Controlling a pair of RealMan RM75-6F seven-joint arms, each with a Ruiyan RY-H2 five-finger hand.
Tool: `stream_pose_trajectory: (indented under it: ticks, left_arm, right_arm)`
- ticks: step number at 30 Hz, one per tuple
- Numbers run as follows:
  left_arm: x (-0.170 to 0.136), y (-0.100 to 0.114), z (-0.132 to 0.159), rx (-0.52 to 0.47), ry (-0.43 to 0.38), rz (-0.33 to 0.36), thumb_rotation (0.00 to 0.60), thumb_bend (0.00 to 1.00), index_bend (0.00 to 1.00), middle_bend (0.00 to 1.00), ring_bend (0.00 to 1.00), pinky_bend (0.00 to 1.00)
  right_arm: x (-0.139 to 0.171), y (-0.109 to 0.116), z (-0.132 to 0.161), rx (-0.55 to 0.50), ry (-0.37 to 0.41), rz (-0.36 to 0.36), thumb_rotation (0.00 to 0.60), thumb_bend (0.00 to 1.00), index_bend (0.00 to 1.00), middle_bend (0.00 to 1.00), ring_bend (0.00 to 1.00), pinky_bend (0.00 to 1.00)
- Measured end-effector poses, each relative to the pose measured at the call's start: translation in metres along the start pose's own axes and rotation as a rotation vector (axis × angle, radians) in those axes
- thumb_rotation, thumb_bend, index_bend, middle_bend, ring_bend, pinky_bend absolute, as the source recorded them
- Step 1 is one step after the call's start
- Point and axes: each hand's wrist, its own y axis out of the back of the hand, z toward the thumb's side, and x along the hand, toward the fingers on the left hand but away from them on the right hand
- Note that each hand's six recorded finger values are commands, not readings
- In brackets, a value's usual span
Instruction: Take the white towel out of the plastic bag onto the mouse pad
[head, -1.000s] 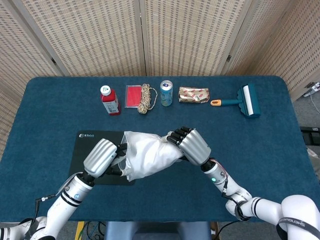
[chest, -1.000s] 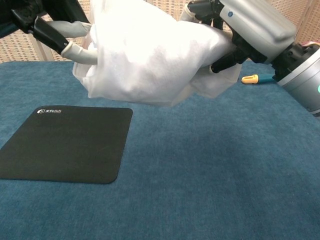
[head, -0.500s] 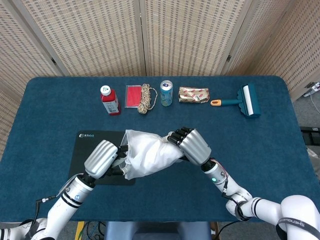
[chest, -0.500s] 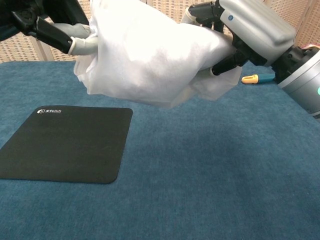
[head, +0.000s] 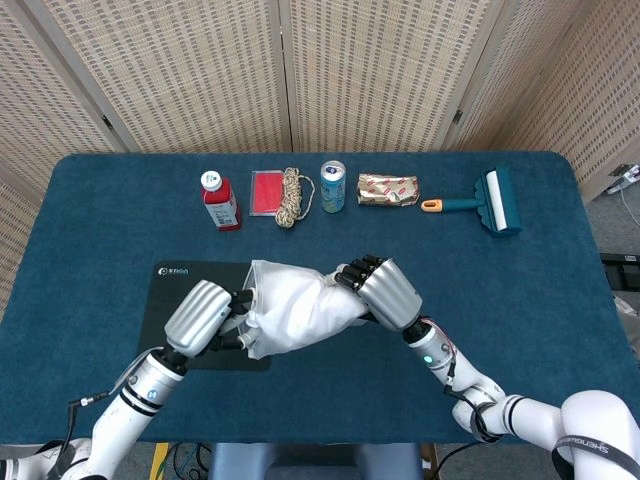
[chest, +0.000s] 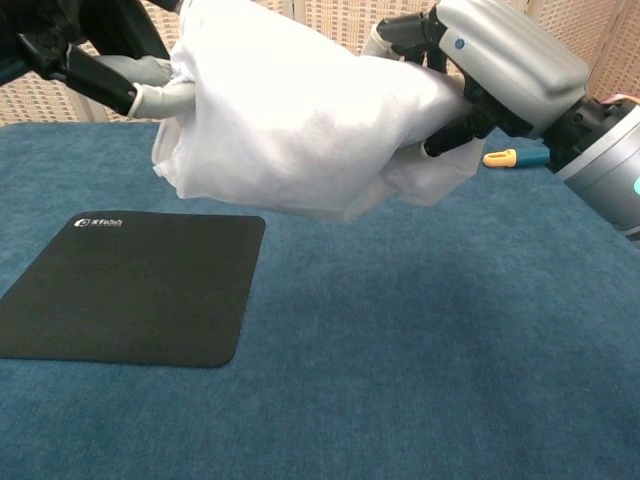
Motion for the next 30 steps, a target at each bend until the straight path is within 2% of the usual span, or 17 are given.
stream_pose_trajectory:
  ticks: [4,9,12,15,17,20,30]
  left_arm:
    - [-0.0006,-0.0004,-0.0016,0.016,0.005,-0.001,0.6,0.7,0.61,0.9,0.82,1.0]
    - [-0.0008,-0.0005,-0.0019,0.023,0.003,0.003,0.6,0.71,0.59,0.87,0.77,0.96]
    - [-0.0005,0.0005,-0.0021,0.023,0.002,0.014,0.6,0.71,0.62,0.75,0.71,0.92]
    - [0.0001,0.0017,-0.0021,0.031,0.002,0.028,0.6,0.72,0.66,0.6,0.63,0.89]
    - [0.0005,0.0022,-0.0018,0.033,0.003,0.039,0.6,0.73,0.67,0.54,0.57,0.85]
    - [0.0009,0.0028,-0.0015,0.034,0.005,0.052,0.6,0.75,0.69,0.53,0.54,0.82]
    - [0.0004,0.0024,-0.0057,0.044,0.022,0.069,0.6,0.77,0.76,0.53,0.55,0.82]
  right_arm:
    - [0.0008,-0.0005,-0.0009,0.0,-0.003,0.002,0.6,0.63,0.5,0.65,0.61,0.72]
    - [0.0016,-0.001,-0.0018,-0.002,-0.006,0.004,0.6,0.63,0.5,0.65,0.61,0.72]
    - [0.002,-0.0011,-0.0022,-0.002,-0.007,0.005,0.6,0.63,0.5,0.65,0.61,0.72]
    - [0.0025,-0.001,-0.0025,-0.003,-0.007,0.005,0.6,0.63,0.5,0.65,0.61,0.72]
    - [0.0027,-0.0011,-0.0027,-0.003,-0.007,0.006,0.6,0.63,0.5,0.65,0.61,0.72]
    - [0.0032,-0.0015,-0.0031,-0.003,-0.009,0.007,0.6,0.63,0.5,0.65,0.61,0.72]
    - [0.0059,-0.0026,-0.006,-0.003,-0.017,0.015,0.6,0.63,0.5,0.65,0.61,0.72]
